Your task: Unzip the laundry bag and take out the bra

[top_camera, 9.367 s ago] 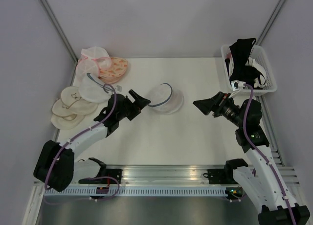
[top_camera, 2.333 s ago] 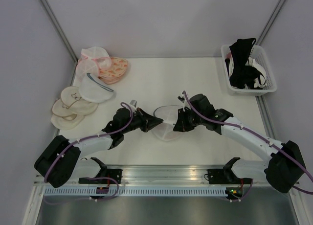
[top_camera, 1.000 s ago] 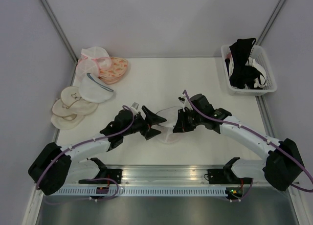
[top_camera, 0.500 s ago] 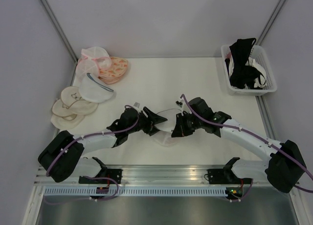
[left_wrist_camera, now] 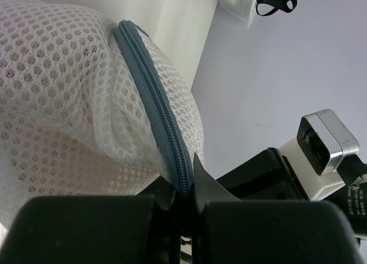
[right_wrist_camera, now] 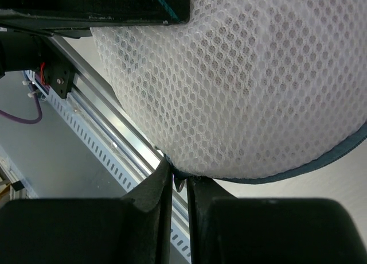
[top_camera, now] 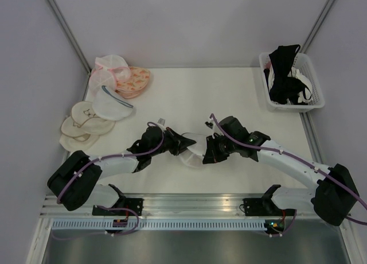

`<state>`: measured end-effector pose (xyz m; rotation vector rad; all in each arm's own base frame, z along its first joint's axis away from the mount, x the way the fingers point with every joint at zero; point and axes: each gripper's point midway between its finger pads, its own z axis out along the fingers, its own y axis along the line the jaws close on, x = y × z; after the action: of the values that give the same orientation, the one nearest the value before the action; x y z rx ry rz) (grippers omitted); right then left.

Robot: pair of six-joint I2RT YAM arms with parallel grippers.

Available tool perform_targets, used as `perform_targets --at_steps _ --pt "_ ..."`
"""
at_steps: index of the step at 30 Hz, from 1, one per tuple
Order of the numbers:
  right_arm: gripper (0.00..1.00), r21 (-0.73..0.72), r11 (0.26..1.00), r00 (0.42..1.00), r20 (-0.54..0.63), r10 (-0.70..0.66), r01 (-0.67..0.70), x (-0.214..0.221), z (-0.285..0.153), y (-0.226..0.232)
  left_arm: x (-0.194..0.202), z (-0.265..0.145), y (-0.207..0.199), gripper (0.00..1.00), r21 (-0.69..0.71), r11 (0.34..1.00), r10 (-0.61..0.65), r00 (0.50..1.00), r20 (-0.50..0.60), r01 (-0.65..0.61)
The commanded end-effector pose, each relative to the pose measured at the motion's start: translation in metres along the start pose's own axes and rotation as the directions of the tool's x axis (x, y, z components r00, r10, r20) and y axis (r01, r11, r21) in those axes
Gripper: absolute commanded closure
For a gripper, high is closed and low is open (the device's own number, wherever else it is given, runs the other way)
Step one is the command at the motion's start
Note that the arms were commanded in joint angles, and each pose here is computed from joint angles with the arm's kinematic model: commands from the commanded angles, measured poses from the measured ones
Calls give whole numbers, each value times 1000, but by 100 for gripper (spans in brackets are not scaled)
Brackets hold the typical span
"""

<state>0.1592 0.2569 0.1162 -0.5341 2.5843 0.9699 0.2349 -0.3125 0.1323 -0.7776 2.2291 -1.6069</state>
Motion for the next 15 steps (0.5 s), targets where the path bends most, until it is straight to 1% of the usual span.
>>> perform_targets --at_steps 1,3,5,8,9,12,15 --pt "85 86 996 1000 -18 -25 26 -1 -9 -11 -6 0 -5 98 18 1000 2 1000 26 -2" --pt "100 152 988 999 -44 -17 24 5 -13 -22 -8 0 -3 98 13 1000 5 1000 21 -5" --pt "100 222 974 999 -31 -25 32 2 -19 -32 -7 0 1 98 4 1000 8 1000 13 -8" --pt "100 286 958 998 -55 -18 33 7 -29 -41 -8 2 4 98 -2 1000 8 1000 4 -8" --pt "89 291 956 998 -65 -19 37 9 -31 -42 -6 2 3 98 1 1000 9 1000 -3 -9" --pt "71 271 961 998 -60 -31 46 10 -32 -39 -6 3 1 98 9 1000 8 1000 -11 -8" --pt "70 243 969 998 -55 -36 48 8 -30 -34 -5 4 1 98 9 1000 9 1000 -18 -8"
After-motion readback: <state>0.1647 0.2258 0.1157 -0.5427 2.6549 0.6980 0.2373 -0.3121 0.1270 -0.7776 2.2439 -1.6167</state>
